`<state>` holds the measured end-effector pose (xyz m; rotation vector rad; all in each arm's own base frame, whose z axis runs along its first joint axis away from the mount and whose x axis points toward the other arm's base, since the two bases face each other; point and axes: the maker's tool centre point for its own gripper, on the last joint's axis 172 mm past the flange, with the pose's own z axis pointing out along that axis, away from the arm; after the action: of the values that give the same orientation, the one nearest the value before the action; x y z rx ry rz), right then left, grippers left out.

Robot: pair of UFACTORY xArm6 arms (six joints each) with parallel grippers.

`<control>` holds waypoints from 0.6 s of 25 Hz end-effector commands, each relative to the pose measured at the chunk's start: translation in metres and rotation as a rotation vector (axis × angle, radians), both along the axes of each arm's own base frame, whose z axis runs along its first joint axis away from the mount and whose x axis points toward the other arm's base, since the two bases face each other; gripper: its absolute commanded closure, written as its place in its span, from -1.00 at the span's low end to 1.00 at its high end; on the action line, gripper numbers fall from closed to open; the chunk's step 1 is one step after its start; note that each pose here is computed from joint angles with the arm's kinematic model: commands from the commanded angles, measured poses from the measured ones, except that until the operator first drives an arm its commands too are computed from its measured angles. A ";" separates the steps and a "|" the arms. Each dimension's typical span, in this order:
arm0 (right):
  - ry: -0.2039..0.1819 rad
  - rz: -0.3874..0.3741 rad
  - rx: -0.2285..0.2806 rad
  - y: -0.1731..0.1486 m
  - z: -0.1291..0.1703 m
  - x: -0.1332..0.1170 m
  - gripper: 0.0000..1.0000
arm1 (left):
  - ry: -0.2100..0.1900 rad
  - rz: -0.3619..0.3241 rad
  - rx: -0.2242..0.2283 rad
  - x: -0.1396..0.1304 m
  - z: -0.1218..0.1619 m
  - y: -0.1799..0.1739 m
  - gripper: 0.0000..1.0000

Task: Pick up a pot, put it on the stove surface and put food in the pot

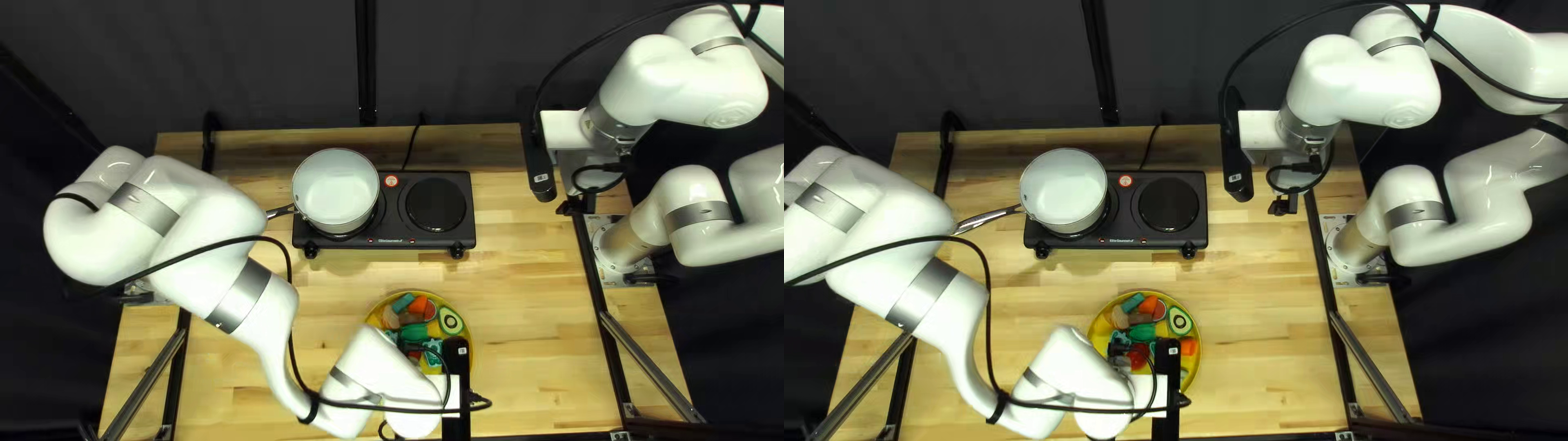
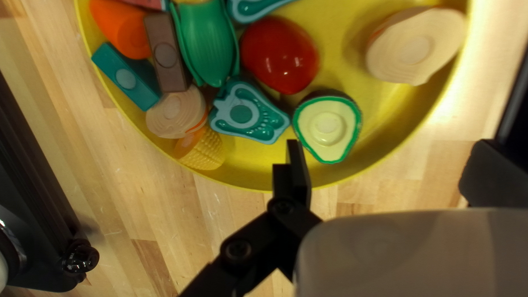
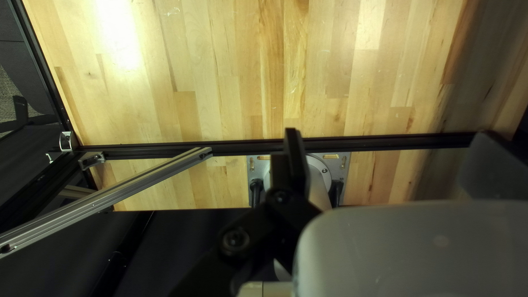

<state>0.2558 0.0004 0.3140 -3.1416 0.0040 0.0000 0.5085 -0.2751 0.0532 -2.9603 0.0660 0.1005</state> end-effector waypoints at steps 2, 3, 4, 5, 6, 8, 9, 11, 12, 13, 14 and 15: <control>0.000 0.000 0.000 0.000 0.000 0.000 -1.00 | -0.042 -0.030 0.018 -0.005 -0.001 0.007 -1.00; 0.000 0.000 0.000 0.000 0.000 0.000 -1.00 | -0.048 -0.037 0.020 -0.005 0.000 0.007 -1.00; 0.000 0.000 0.000 0.000 0.000 0.000 -1.00 | -0.050 -0.042 0.021 -0.004 0.000 0.007 -1.00; 0.000 0.000 0.000 0.000 0.000 0.000 -1.00 | -0.055 -0.051 0.023 -0.003 0.000 0.006 -1.00; 0.000 0.000 0.000 0.000 0.000 0.000 -1.00 | -0.057 -0.055 0.023 -0.002 0.000 0.005 -1.00; 0.000 0.000 0.000 0.000 0.000 0.000 -1.00 | -0.064 -0.071 0.018 0.002 -0.005 0.003 -1.00; 0.000 0.000 0.000 0.000 0.000 0.000 -1.00 | -0.066 -0.075 0.015 0.003 -0.007 0.003 -1.00; 0.000 0.000 0.000 0.000 0.000 0.000 -1.00 | -0.075 -0.092 0.006 0.004 -0.011 0.003 -1.00; 0.000 0.000 0.000 0.000 0.000 0.000 -1.00 | -0.080 -0.104 0.002 0.003 -0.013 0.003 -1.00; 0.000 0.000 0.000 0.000 0.000 0.000 -1.00 | -0.084 -0.114 -0.002 0.002 -0.015 0.005 -1.00; 0.000 0.000 0.000 0.000 0.000 0.000 -1.00 | -0.086 -0.120 -0.004 0.001 -0.016 0.006 -1.00; 0.000 0.000 0.000 0.000 0.000 0.000 -1.00 | -0.089 -0.134 -0.009 0.000 -0.018 0.008 -1.00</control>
<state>0.2558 0.0004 0.3140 -3.1416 0.0040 0.0000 0.5090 -0.2697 0.0370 -2.9486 0.2187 -0.0309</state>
